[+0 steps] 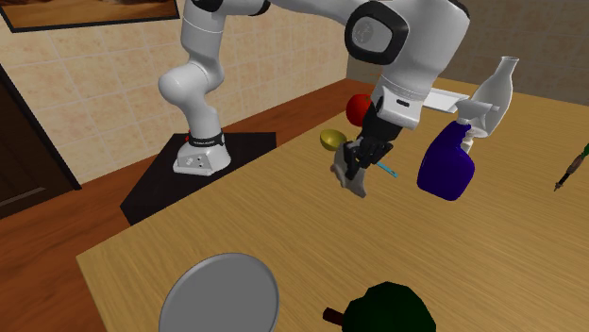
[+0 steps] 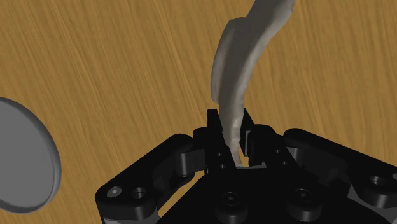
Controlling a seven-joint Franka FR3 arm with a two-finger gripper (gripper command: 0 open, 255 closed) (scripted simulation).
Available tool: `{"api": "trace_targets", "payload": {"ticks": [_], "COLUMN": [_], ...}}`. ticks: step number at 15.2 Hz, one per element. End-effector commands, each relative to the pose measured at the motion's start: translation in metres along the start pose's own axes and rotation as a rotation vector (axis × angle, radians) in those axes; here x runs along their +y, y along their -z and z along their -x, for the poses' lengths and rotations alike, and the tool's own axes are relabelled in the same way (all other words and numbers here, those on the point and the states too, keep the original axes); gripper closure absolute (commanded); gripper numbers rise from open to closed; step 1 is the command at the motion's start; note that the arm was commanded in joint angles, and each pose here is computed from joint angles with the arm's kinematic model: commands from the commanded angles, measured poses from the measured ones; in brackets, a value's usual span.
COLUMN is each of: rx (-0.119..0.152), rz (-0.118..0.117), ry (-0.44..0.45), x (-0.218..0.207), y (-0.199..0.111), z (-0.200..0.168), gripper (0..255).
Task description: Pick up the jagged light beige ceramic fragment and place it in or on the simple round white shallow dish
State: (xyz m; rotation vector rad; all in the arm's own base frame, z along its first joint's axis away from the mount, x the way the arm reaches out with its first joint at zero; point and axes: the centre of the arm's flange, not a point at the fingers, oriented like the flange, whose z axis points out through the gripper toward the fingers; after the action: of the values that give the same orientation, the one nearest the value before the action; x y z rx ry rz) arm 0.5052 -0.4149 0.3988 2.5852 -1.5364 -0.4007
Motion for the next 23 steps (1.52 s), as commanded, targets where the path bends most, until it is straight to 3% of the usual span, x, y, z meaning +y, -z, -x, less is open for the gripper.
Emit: {"api": "trace_targets", "payload": {"ticks": [1, 11, 23], "rx": [0.0, 0.0, 0.0], "rz": [0.0, 0.0, 0.0], "ry": [0.0, 0.0, 0.0], "x": [0.002, 0.014, 0.162], "y": [0.011, 0.061, 0.037], "z": [0.002, 0.011, -0.04], "gripper": [255, 255, 255]}}
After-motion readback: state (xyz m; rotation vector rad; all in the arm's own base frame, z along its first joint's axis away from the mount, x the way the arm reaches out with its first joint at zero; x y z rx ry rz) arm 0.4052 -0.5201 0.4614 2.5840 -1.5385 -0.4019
